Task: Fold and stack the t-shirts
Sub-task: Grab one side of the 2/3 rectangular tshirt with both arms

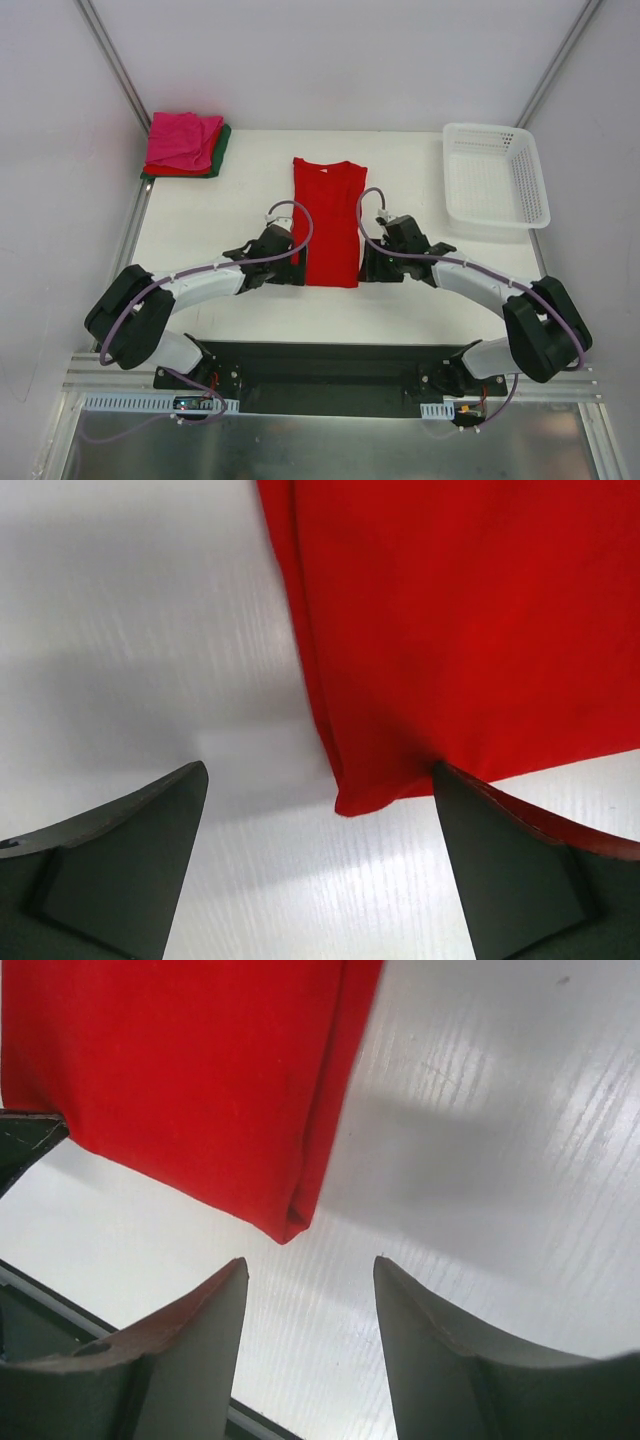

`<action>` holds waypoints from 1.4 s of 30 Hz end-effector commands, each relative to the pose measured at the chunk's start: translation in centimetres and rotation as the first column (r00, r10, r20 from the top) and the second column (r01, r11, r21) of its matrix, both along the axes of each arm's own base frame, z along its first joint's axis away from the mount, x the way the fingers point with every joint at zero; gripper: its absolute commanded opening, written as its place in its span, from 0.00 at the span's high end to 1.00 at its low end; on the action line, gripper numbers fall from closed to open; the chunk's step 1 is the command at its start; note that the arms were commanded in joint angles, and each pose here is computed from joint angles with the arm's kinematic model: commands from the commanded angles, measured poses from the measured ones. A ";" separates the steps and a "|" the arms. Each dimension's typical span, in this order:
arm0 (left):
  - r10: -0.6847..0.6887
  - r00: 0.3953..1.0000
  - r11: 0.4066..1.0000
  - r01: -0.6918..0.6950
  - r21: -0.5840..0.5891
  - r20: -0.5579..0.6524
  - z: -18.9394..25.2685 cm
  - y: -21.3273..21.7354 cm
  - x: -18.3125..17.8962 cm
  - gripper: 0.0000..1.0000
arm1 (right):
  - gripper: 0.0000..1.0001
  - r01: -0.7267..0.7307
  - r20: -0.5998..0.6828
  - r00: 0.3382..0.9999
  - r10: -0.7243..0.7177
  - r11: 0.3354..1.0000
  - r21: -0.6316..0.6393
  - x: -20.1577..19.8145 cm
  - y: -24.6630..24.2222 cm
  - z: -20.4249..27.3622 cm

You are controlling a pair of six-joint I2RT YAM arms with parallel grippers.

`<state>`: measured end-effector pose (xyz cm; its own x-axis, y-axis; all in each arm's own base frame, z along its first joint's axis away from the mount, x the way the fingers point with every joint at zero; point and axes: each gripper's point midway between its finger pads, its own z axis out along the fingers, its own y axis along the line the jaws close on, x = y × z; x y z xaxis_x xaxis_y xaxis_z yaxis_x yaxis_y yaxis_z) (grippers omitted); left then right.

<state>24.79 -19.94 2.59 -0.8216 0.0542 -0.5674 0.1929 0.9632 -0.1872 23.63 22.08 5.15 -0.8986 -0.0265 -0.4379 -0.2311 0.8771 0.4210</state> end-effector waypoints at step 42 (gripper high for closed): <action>-0.047 0.999 0.983 0.045 -0.177 -0.004 -0.1 -2.1 -0.6 0.50 | 0.66 0.083 -0.044 0.996 -0.082 0.996 0.033 -0.7 2.1 -3.4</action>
